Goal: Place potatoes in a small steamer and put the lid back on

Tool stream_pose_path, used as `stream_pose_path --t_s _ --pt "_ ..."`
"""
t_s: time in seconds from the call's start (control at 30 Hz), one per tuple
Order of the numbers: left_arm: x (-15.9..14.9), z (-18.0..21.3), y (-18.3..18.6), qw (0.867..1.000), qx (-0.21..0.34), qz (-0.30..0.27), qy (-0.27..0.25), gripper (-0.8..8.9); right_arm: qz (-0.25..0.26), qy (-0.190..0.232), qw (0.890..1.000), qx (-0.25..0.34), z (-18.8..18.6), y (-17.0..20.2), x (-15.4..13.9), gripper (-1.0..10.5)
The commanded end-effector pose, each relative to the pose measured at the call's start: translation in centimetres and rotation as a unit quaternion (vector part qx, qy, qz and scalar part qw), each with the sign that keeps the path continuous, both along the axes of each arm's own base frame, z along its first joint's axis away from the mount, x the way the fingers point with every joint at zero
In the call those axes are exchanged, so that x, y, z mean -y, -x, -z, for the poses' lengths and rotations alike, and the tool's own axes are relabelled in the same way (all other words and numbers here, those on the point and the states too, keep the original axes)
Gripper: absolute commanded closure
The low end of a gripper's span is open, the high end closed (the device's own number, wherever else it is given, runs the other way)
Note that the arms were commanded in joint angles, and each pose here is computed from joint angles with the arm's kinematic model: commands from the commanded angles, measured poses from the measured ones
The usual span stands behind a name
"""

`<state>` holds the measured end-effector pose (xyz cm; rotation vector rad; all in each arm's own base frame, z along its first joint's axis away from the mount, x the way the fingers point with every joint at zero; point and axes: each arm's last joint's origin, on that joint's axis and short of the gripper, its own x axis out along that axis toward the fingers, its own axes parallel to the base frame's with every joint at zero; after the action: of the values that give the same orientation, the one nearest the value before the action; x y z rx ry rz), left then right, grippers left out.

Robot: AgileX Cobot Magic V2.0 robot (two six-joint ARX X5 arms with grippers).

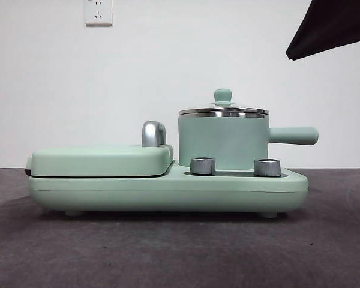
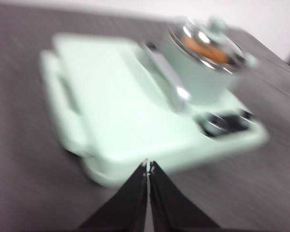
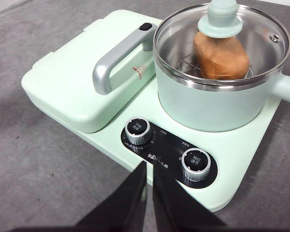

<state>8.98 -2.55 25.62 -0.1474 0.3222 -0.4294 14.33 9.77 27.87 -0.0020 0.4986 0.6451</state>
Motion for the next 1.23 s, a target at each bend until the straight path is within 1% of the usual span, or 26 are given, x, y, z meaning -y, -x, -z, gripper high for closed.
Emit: stream_pose_path --t_s 0.03,0.1,0.17,0.33,0.4,0.43,0.8,0.83,0.9,1.0,1.07,1.13,1.17,1.23 --pt "-0.7 2.5 -0.1 0.996 0.059 -0.063 -0.030 8.07 -0.002 -0.004 1.000 0.003 -0.1 0.0 -0.1 9.3" --pt "-1.1 4.5 -0.2 0.991 0.078 -0.101 -0.032 8.07 -0.002 -0.004 1.000 0.003 -0.1 0.0 -0.1 9.3" --pt "-1.5 6.3 -0.1 0.988 0.083 -0.126 -0.034 8.07 -0.002 -0.004 1.000 0.003 -0.1 0.0 -0.1 9.3" --pt "-1.7 9.5 -0.3 0.986 0.081 -0.143 -0.032 8.07 -0.002 -0.004 1.000 0.004 -0.1 0.0 -0.1 9.3" --pt "-1.7 10.5 -0.5 0.987 0.066 -0.143 -0.029 8.08 -0.002 -0.004 1.000 0.004 -0.2 0.0 -0.1 9.3" --pt "-1.7 10.6 -0.5 0.988 0.058 -0.144 -0.024 8.07 -0.002 -0.005 1.000 0.005 -0.2 0.0 -0.1 9.3" --pt "-1.7 10.3 -0.5 0.987 0.064 -0.145 -0.022 8.07 -0.002 -0.006 1.000 0.008 -0.2 0.0 -0.1 9.3" --pt "-1.7 10.3 -0.5 0.987 0.064 -0.145 -0.022 8.07 -0.006 0.002 1.000 0.016 -0.3 0.1 0.0 9.3" --pt "-1.7 10.3 -0.5 0.987 0.064 -0.145 -0.022 8.07 -0.004 0.036 0.998 0.055 -0.7 0.7 0.8 9.3" --pt "-1.7 10.3 -0.5 0.987 0.064 -0.145 -0.022 8.07 0.040 0.033 0.995 0.086 0.4 1.5 3.0 9.3" --pt "-1.7 10.3 -0.5 0.987 0.064 -0.145 -0.022 8.07 0.092 0.017 0.990 0.108 2.5 2.3 4.9 9.3" --pt "-1.7 10.3 -0.5 0.987 0.064 -0.145 -0.022 8.07 0.154 -0.009 0.979 0.131 4.9 3.1 6.5 9.3" --pt "-1.7 10.3 -0.5 0.987 0.064 -0.145 -0.022 8.07 0.186 -0.019 0.971 0.150 6.3 3.6 7.3 9.3" --pt "-1.7 10.3 -0.5 0.987 0.064 -0.144 -0.022 8.07 0.219 -0.024 0.960 0.176 8.1 4.2 8.2 9.3"
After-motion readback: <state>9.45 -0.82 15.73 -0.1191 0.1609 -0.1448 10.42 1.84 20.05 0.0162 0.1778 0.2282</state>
